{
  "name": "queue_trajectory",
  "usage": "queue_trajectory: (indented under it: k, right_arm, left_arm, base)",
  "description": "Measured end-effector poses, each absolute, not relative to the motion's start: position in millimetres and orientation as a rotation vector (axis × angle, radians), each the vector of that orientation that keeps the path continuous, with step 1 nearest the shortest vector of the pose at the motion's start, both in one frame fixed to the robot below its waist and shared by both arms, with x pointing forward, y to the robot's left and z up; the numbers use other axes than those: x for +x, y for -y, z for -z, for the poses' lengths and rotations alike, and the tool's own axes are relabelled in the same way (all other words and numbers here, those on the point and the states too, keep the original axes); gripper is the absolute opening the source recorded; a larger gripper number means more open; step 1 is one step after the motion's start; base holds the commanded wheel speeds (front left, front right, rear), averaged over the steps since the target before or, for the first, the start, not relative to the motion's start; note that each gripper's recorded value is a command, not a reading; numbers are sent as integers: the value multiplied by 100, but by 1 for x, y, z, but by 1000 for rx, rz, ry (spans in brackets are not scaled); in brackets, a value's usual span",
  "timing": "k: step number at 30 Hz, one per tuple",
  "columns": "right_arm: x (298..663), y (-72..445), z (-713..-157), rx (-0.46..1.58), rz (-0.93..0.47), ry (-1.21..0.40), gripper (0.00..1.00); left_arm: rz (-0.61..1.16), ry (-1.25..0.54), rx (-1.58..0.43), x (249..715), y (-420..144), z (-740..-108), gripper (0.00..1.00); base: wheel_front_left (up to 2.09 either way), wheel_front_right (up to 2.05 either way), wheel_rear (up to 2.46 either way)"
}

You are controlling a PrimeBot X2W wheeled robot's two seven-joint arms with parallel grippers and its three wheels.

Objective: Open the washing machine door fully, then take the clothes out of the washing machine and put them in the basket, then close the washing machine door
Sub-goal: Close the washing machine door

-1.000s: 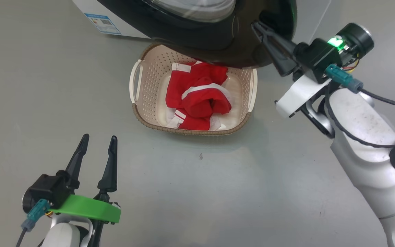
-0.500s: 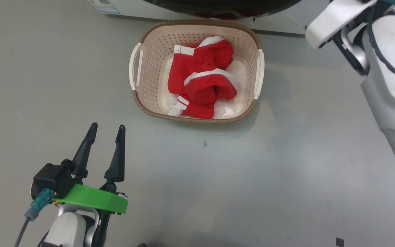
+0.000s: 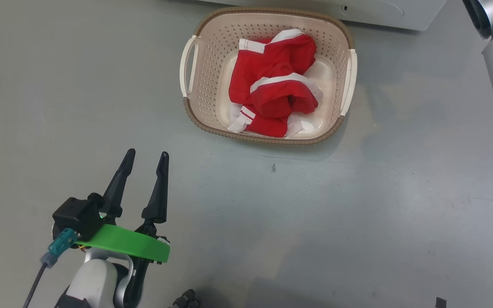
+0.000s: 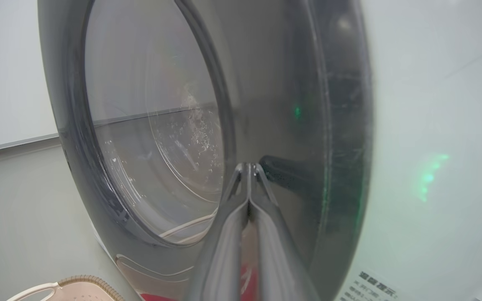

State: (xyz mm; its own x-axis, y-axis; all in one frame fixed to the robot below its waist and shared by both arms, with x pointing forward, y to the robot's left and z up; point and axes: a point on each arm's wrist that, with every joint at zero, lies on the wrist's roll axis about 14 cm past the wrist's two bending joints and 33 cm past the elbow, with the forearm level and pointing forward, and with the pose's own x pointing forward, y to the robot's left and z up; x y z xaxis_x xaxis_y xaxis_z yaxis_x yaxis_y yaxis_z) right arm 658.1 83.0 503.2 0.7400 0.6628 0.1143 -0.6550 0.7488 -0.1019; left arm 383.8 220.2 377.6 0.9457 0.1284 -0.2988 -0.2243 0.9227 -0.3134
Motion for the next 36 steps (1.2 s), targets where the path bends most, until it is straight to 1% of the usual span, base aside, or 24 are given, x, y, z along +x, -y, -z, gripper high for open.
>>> queue_trajectory:
  k: [7, 11, 14, 18, 23, 34, 35, 36]
  right_arm:
    - [658, -86, -495, -47, -689, 114, 0]
    - [651, -91, -496, -41, -704, 98, 0]
    - [638, -95, -492, -33, -733, 83, 0]
    - [610, -102, -474, 13, -767, 22, 0]
    - [581, -97, -459, 52, -772, -46, 0]
    - [538, -44, -430, 111, -656, -181, 0]
    - [530, -33, -427, 124, -628, -200, 45]
    - [527, -28, -428, 133, -616, -198, 86]
  left_arm:
    - [-194, -275, -350, 380, -223, -380, 100]
    - [-198, -255, -352, 380, -226, -387, 100]
    - [-200, -236, -353, 380, -228, -393, 100]
    - [-207, -205, -347, 381, -233, -402, 100]
    - [-197, -163, -335, 385, -234, -415, 100]
    - [-116, -87, -310, 396, -216, -442, 100]
    - [-101, -76, -307, 397, -212, -446, 100]
    - [-97, -71, -307, 397, -211, -448, 100]
  base:
    - [0, 0, 0]
    - [0, 0, 0]
    - [0, 0, 0]
    - [0, 0, 0]
    - [0, 0, 0]
    - [0, 0, 0]
    - [0, 0, 0]
    - [0, 0, 0]
